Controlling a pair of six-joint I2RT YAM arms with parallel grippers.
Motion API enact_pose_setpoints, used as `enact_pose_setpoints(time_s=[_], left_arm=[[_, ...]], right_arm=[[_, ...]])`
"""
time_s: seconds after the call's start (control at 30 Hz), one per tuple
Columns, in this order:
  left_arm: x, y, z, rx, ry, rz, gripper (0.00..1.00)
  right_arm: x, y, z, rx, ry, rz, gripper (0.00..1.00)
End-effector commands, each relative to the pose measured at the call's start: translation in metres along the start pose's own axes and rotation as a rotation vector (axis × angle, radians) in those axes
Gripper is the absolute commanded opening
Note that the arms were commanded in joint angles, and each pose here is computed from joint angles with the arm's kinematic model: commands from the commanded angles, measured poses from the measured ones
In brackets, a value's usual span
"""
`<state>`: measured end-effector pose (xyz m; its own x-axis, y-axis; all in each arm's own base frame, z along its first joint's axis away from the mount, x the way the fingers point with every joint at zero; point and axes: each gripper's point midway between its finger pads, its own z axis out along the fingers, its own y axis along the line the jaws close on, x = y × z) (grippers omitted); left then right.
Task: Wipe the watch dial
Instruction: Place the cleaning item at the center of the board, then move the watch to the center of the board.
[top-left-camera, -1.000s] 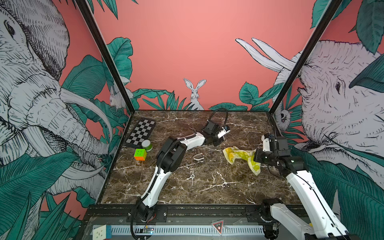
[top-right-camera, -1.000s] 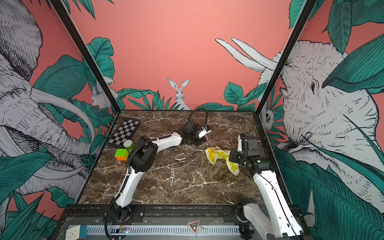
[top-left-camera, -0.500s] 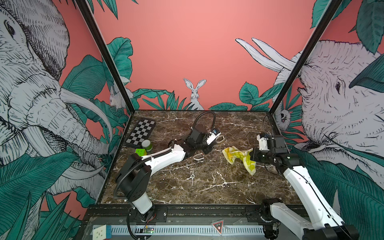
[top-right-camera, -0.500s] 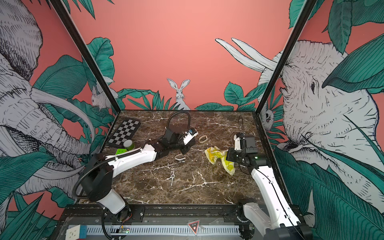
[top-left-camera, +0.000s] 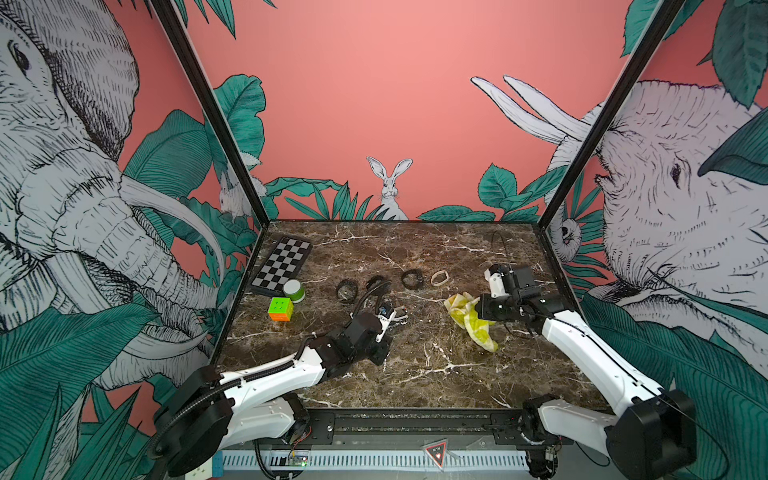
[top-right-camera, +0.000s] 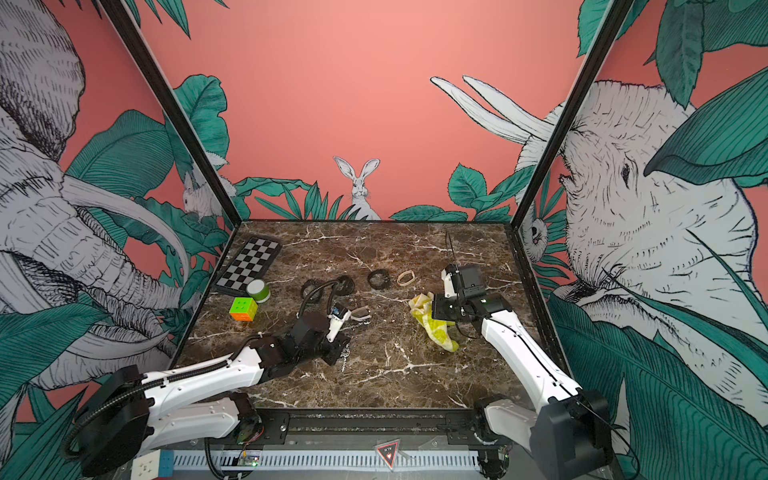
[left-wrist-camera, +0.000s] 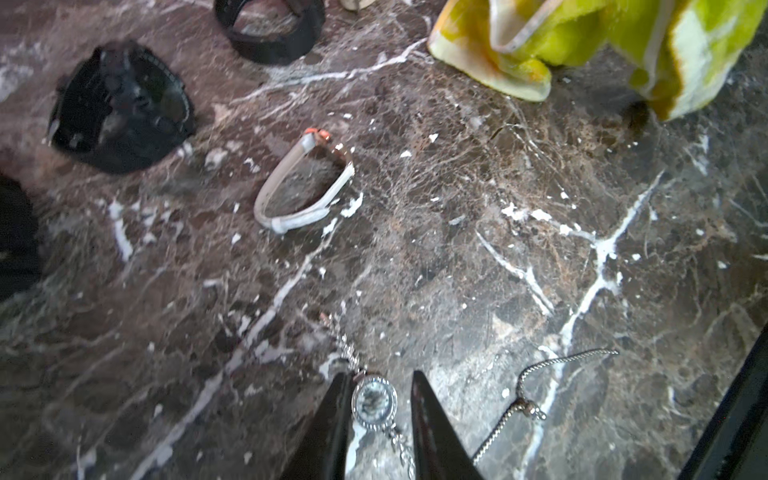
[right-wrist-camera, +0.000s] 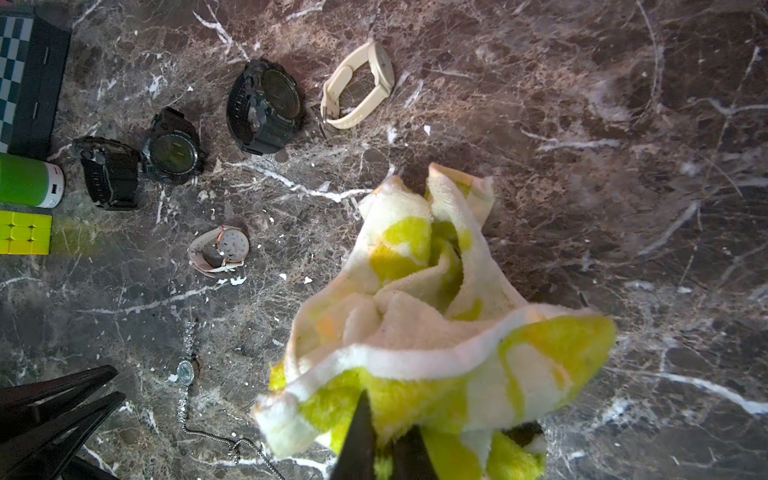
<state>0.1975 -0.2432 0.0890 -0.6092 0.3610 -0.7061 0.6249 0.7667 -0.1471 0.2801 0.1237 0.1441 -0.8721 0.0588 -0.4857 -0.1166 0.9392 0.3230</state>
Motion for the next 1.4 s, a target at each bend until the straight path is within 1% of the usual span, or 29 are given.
enact_pose_setpoints(time_s=[0.0, 0.1, 0.13, 0.17, 0.27, 0.53, 0.67, 0.83, 0.97, 1.37], left_arm=[[0.022, 0.012, -0.006, -0.060, 0.060, -0.136, 0.29], [0.037, 0.011, -0.004, -0.047, 0.103, -0.165, 0.29], [0.039, 0.012, -0.003, -0.053, 0.107, -0.169, 0.29], [0.042, 0.015, -0.003, -0.066, 0.112, -0.170, 0.29], [0.035, 0.017, -0.001, -0.081, 0.099, -0.160, 0.31], [0.027, 0.003, 0.024, -0.053, 0.188, -0.113, 0.30], [0.022, 0.004, 0.031, -0.074, 0.213, -0.107, 0.30], [0.019, 0.013, 0.034, -0.087, 0.229, -0.124, 0.30], [0.019, 0.020, 0.035, -0.094, 0.250, -0.124, 0.30], [0.024, 0.014, 0.052, -0.043, 0.315, -0.122, 0.29]], right_arm=[[-0.022, 0.006, -0.013, 0.026, -0.081, -0.016, 0.29], [-0.023, 0.006, -0.020, 0.038, -0.098, -0.023, 0.39], [-0.022, 0.006, -0.021, 0.042, -0.102, -0.022, 0.41], [-0.021, 0.005, -0.023, 0.046, -0.104, -0.022, 0.43], [-0.019, 0.004, -0.027, 0.052, -0.107, -0.021, 0.44], [-0.012, -0.001, -0.042, 0.076, -0.130, -0.019, 0.45], [-0.014, -0.004, -0.048, 0.097, -0.145, -0.033, 0.45], [-0.023, -0.003, -0.047, 0.111, -0.139, -0.065, 0.45], [-0.028, 0.000, -0.044, 0.092, -0.163, -0.052, 0.45], [-0.018, -0.008, -0.042, 0.118, -0.159, -0.049, 0.46]])
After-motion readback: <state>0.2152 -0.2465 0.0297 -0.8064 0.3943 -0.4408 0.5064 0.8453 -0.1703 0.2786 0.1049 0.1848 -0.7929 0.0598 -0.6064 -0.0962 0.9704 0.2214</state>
